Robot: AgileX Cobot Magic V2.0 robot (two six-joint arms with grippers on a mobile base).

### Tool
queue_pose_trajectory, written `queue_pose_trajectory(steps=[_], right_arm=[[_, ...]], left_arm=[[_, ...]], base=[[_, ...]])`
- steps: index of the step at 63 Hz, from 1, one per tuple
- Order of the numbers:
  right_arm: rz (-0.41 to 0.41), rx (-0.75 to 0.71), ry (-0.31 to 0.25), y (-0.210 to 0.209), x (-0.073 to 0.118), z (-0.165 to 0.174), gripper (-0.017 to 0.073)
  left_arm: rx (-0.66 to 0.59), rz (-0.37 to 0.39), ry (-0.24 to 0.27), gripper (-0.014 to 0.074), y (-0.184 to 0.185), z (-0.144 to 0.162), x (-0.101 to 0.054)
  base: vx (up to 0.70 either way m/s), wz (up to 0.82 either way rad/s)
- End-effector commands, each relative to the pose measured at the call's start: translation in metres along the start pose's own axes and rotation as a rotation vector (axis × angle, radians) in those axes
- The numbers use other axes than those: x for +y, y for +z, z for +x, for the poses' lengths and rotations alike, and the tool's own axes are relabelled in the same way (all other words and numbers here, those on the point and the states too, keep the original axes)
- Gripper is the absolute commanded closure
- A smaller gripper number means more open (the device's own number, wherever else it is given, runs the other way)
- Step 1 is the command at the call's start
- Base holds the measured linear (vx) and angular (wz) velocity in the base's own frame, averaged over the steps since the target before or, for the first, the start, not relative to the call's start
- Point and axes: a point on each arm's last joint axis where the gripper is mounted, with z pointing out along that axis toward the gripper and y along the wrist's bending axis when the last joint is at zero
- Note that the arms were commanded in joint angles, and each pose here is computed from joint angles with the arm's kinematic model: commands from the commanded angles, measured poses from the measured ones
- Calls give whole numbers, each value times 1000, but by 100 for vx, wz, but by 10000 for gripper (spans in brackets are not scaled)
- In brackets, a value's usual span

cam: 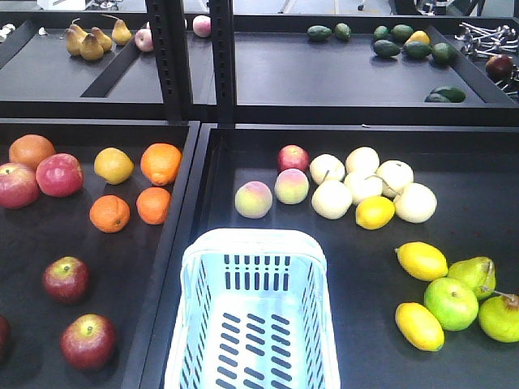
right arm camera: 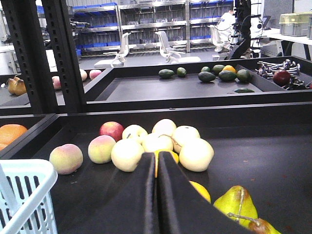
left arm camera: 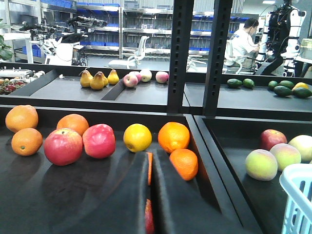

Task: Pick three apples into basket with both arms
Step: 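Drive the base up to the light-blue basket and stop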

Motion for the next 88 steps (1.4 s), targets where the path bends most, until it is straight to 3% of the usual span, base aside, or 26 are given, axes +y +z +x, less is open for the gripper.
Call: queue_pose_trajectory(steps=[1,88], right_arm=[[-2,-59,-13,0,0,-2,568],[-2,-59,-13,0,0,-2,568]], left_arm=[[-73,16,-2,600,0,-5,-1],[-74,16,-2,600,0,-6,-1]], base=[[0,0],[0,0]])
